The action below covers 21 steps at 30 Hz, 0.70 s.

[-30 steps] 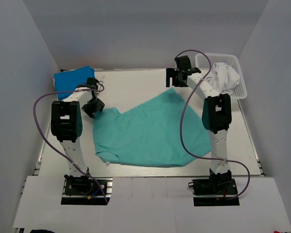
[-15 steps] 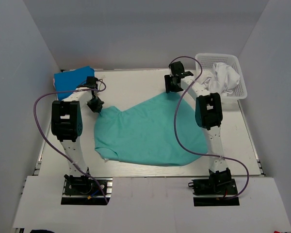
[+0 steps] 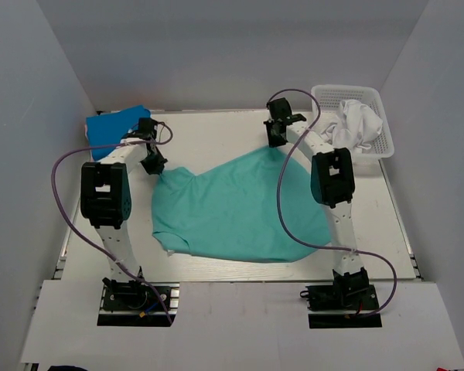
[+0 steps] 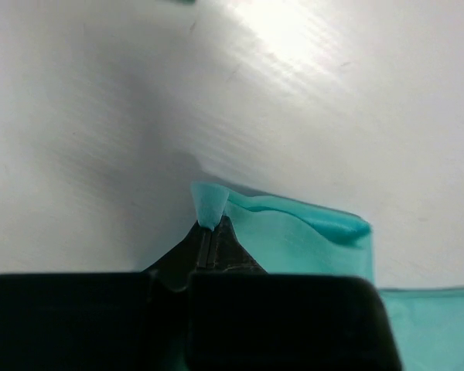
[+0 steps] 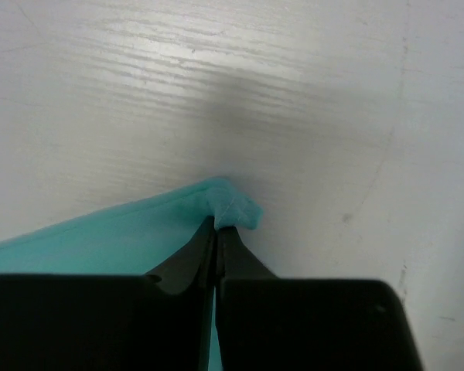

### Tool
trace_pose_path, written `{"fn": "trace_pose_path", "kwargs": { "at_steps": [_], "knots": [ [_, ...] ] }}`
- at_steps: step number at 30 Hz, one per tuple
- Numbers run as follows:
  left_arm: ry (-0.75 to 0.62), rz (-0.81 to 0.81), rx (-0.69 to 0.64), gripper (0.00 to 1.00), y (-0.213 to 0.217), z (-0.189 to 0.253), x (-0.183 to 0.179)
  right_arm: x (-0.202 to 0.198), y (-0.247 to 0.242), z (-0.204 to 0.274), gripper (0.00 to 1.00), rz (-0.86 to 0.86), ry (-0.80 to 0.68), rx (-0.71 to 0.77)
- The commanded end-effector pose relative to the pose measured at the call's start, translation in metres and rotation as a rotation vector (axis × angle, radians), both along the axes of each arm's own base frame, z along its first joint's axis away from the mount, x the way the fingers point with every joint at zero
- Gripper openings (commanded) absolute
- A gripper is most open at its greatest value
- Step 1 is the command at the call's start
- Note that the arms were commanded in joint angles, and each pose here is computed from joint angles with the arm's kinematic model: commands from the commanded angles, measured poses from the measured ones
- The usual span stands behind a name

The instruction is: Fold and stack the t-shirts

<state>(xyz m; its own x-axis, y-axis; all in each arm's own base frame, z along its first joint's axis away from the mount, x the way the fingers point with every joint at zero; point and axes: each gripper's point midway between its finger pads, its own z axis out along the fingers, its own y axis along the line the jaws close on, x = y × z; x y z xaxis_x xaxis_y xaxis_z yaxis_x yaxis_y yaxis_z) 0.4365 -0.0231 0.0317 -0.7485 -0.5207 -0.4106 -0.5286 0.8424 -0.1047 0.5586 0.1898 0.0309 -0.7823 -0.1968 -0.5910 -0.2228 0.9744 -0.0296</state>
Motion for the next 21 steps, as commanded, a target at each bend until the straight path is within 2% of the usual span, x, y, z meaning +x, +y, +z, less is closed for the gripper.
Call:
{"fn": "trace_pose_path", "kwargs": {
  "at_steps": [1,2,3,4,5,6,7,9,12,13,16,17,19,20,21],
  "knots": [
    [-0.321,-0.056,0.018,0.0,-0.005,0.118,0.043,0.014,-0.007,0.13,0.0,-0.015,-0.27,0.03],
    [-0.42,-0.072,0.014,0.0,-0.006,0.155,0.048,0.015,-0.01,0.173,0.0,-0.029,-0.377,0.052],
    [-0.469,-0.071,0.013,0.0,-0.006,0.174,0.049,0.01,-0.014,0.183,0.0,-0.035,-0.4,0.048],
    [-0.511,-0.084,0.01,0.0,-0.007,0.194,0.047,-0.005,-0.021,0.247,0.0,-0.039,-0.51,0.083],
    [-0.573,-0.099,0.008,0.0,-0.009,0.215,0.048,-0.008,-0.025,0.265,0.0,-0.049,-0.559,0.09],
    [-0.664,-0.112,0.004,0.0,-0.01,0.251,0.039,-0.015,-0.029,0.265,0.0,-0.053,-0.564,0.079],
    [-0.697,-0.111,0.004,0.0,-0.009,0.262,0.032,-0.034,-0.039,0.314,0.0,-0.055,-0.651,0.099],
    [-0.852,-0.123,0.018,0.0,-0.007,0.318,0.011,-0.052,-0.043,0.327,0.0,-0.052,-0.663,0.097],
    [-1.002,-0.189,-0.003,0.0,-0.016,0.37,-0.015,-0.101,-0.06,0.396,0.0,-0.059,-0.794,0.152],
    [-1.073,-0.226,-0.015,0.0,-0.02,0.396,-0.034,-0.118,-0.067,0.417,0.0,-0.043,-0.842,0.146],
    [-1.206,-0.267,-0.004,0.0,-0.023,0.447,-0.064,-0.153,-0.076,0.455,0.0,-0.032,-0.935,0.19],
    [-1.256,-0.271,0.008,0.0,-0.021,0.467,-0.079,-0.182,-0.085,0.482,0.0,-0.029,-1.004,0.223],
    [-1.341,-0.29,0.029,0.0,-0.021,0.501,-0.1,-0.201,-0.085,0.498,0.0,-0.003,-1.044,0.261],
    [-1.364,-0.304,0.039,0.0,-0.021,0.511,-0.109,-0.229,-0.094,0.521,0.0,0.006,-1.11,0.288],
    [-1.415,-0.302,0.043,0.0,-0.02,0.532,-0.126,-0.241,-0.093,0.529,0.0,0.03,-1.131,0.305]
  ]
}}
